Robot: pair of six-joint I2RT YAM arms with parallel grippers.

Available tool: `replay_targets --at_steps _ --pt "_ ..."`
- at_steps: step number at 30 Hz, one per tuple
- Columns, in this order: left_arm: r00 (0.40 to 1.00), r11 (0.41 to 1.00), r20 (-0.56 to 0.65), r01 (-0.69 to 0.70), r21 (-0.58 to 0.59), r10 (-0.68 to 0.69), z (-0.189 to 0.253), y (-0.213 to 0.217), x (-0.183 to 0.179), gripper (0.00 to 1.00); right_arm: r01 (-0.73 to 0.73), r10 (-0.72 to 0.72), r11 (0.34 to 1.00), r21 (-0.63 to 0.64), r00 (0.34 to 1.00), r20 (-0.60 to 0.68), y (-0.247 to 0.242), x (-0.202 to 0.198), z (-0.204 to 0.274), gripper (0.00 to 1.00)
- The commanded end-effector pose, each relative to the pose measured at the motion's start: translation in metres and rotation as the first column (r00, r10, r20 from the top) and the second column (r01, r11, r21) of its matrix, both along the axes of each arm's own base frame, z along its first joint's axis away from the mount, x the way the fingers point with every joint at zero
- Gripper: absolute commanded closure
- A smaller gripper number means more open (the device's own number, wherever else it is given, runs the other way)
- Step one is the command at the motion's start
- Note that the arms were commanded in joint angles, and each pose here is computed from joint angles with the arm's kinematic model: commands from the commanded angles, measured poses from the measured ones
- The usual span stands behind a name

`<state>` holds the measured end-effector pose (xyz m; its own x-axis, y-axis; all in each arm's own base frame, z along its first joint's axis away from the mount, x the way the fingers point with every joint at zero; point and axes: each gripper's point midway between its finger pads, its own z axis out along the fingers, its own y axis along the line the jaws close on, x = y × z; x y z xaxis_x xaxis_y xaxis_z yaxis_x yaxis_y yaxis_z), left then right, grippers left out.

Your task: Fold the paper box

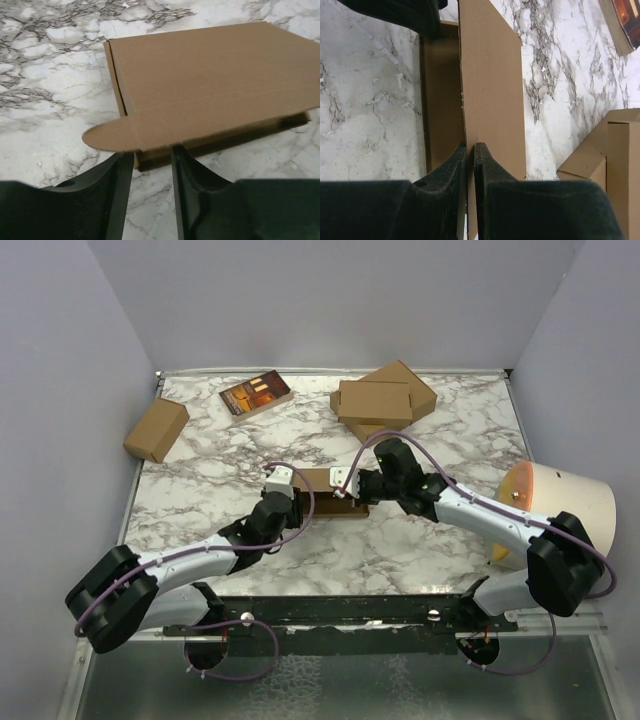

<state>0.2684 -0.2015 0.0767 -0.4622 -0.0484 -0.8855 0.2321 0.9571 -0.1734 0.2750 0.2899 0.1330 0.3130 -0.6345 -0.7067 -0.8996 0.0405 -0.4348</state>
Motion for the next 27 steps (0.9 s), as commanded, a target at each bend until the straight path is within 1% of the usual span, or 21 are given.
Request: replay_targets --at_steps 1,3,6,8,10,11,13,15,18,20,21,24,27 --pt "0.990 0.989 -0.072 0.116 -0.092 -0.123 0.007 -0.014 -0.028 0.56 0.040 -0.040 0.999 -0.007 0.998 0.045 -0.004 0.008 0.002 0.92" --pt "0.977 0.978 -0.114 0.168 -0.127 -0.182 0.008 -0.017 -0.044 0.52 0.037 -0.037 0.999 -0.005 0.998 0.041 -0.004 0.006 0.001 0.92" --pt "0.952 0.948 -0.137 0.242 -0.208 -0.273 0.023 -0.022 -0.068 0.50 0.033 -0.033 0.999 -0.006 0.999 0.036 -0.004 0.005 -0.001 0.92" --pt "0.933 0.912 -0.101 0.307 -0.272 -0.345 0.046 -0.027 -0.082 0.50 0.026 -0.026 1.000 -0.005 0.999 0.030 -0.004 0.003 -0.002 0.92" --pt "0.910 0.866 -0.032 0.382 -0.324 -0.413 0.074 -0.034 -0.092 0.50 0.013 -0.013 1.000 -0.004 1.000 0.022 -0.004 -0.001 -0.004 0.92" --pt "0.900 0.846 0.008 0.413 -0.338 -0.436 0.090 -0.036 -0.095 0.50 0.006 -0.006 1.000 -0.003 1.000 0.018 -0.004 -0.003 -0.005 0.92" --pt "0.892 0.827 0.074 0.442 -0.346 -0.446 0.116 -0.037 -0.095 0.52 -0.004 0.004 1.000 -0.004 1.000 0.010 -0.004 -0.006 -0.007 0.92" --pt "0.900 0.836 0.113 0.433 -0.336 -0.421 0.134 -0.034 -0.088 0.54 -0.012 0.012 1.000 -0.009 1.000 0.002 -0.005 -0.009 -0.010 0.92" --pt "0.921 0.872 0.136 0.389 -0.297 -0.364 0.150 -0.028 -0.070 0.57 -0.034 0.034 0.999 -0.010 0.999 -0.012 -0.005 -0.015 -0.014 0.92" --pt "0.936 0.898 0.141 0.349 -0.268 -0.322 0.154 -0.025 -0.055 0.64 -0.060 0.060 0.998 -0.012 0.998 -0.027 -0.005 -0.021 -0.018 0.92" --pt "0.942 0.907 0.143 0.331 -0.259 -0.302 0.154 -0.025 -0.047 0.68 -0.071 0.071 0.997 -0.012 0.997 -0.033 -0.005 -0.023 -0.020 0.92" --pt "0.949 0.917 0.121 0.312 -0.249 -0.290 0.144 -0.029 -0.022 0.75 -0.098 0.097 0.995 -0.023 0.994 -0.054 -0.005 -0.029 -0.027 0.92" --pt "0.946 0.907 0.057 0.324 -0.270 -0.320 0.120 -0.036 0.001 0.78 -0.122 0.119 0.992 -0.037 0.990 -0.077 -0.006 -0.035 -0.035 0.91"
